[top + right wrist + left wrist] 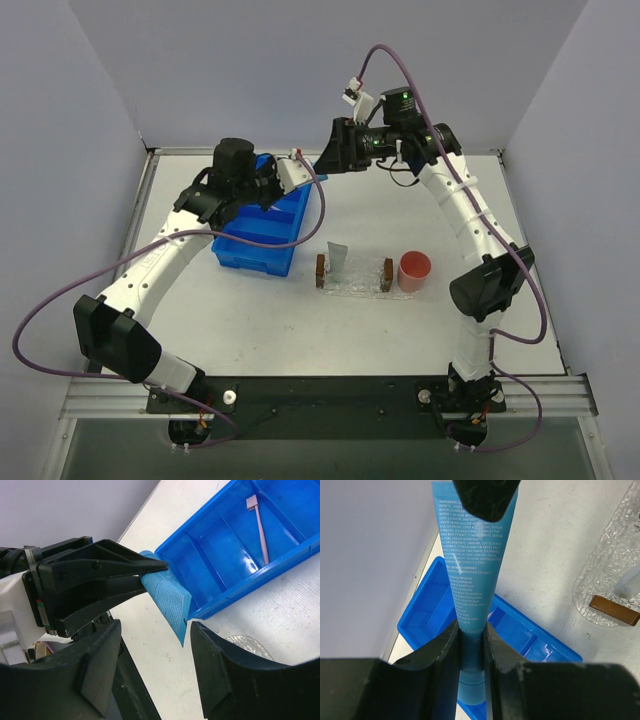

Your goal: Prepare toiletry sets of a toothbrush and toothpaste on the tray

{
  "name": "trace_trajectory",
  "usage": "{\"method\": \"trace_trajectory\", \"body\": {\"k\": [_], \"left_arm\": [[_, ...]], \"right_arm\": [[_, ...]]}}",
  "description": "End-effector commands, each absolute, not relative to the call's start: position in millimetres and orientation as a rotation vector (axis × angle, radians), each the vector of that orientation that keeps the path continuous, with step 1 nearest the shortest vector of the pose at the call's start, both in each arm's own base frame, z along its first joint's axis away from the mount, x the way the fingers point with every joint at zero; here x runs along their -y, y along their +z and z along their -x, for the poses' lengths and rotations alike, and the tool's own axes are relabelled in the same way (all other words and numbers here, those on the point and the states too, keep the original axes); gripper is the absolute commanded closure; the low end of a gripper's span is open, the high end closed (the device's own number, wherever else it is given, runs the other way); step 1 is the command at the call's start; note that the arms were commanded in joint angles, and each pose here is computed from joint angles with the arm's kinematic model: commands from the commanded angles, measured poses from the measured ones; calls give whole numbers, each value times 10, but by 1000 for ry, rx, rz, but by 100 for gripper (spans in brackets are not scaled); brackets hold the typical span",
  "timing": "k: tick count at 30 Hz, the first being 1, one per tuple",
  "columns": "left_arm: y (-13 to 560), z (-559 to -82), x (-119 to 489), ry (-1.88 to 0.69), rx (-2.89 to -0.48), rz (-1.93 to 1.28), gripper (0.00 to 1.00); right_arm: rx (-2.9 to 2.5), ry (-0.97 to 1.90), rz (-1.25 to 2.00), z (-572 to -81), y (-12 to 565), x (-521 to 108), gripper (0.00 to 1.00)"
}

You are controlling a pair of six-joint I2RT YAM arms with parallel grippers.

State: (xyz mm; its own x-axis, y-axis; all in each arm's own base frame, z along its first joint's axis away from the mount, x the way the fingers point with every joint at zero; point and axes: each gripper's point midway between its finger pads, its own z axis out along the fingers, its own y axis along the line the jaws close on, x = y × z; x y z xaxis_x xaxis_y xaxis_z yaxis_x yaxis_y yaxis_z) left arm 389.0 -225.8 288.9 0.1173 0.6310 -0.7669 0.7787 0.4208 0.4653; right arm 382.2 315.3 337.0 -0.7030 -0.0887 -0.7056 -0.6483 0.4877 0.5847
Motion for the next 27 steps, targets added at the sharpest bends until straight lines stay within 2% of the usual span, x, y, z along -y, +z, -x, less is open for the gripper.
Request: {"method": "trace_trajectory", "body": {"k": [1, 9, 20, 27], "left_arm": [[3279, -3908, 2316, -143, -1488, -1248, 96], [3308, -3903, 2372, -155, -1485, -1248, 96], [3345, -3901, 2383, -163, -1485, -1237, 96], [3382, -3896, 2401, -179, -1485, -1226, 96]], "right_arm": [[-2092, 1250, 623, -3853, 3412, -3220, 49], [-2106, 1272, 628, -3844, 3348, -3246, 52], [-2107, 1309, 636, -3830, 3320, -3278, 62], [-2123, 1317, 635, -3819, 3262, -3281, 63]]}}
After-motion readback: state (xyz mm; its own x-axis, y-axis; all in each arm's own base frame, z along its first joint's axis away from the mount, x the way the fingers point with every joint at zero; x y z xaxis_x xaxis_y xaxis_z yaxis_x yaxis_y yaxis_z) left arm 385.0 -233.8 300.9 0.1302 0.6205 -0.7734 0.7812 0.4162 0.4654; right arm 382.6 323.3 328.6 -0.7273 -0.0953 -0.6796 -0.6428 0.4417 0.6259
